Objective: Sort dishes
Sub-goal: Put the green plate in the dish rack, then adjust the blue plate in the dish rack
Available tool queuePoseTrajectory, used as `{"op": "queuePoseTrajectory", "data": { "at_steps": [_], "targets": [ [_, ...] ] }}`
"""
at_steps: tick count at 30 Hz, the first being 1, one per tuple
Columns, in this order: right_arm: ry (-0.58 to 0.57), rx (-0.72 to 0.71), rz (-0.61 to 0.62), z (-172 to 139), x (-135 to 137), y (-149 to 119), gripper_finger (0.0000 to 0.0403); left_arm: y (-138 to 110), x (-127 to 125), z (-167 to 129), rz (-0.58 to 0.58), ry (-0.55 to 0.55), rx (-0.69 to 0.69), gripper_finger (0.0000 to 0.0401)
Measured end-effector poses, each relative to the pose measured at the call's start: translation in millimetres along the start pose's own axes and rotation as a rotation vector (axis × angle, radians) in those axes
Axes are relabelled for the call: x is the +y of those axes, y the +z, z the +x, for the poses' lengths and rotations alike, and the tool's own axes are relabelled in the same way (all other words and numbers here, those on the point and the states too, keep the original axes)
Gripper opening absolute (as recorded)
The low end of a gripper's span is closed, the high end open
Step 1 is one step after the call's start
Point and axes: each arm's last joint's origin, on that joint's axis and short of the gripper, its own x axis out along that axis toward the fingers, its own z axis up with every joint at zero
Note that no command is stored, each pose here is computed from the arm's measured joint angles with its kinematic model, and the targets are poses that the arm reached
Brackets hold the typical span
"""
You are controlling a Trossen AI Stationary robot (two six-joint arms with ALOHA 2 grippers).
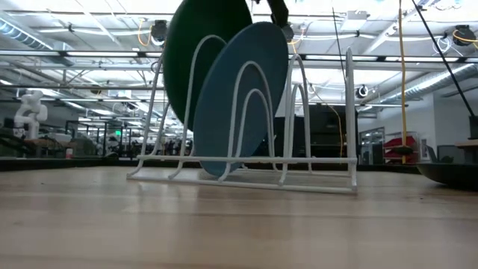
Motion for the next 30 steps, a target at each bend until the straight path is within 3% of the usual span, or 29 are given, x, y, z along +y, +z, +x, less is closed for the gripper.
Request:
{"op": "queuePoseTrajectory", "data": {
  "at_steps": [8, 22, 30],
  "targets": [
    [-0.014, 0.065, 0.046, 10.4, 3.3, 0.4, 0.0052, -0.3, -1.5, 0.0, -0.023, -0.048, 0.003, 0.0169],
    [-0.034, 0.063, 0.067, 2.7, -1.1, 0.9, 0.0183, -2.0, -3.2, 0.5, -0.016, -0.048, 0.006, 0.0169],
    [-0.033, 0.262, 0.066, 0.8, -1.8, -7.6, 0.0205, -2.1, -4.2, 0.8, -0.015, -0.048, 0.006, 0.0169]
  ]
}}
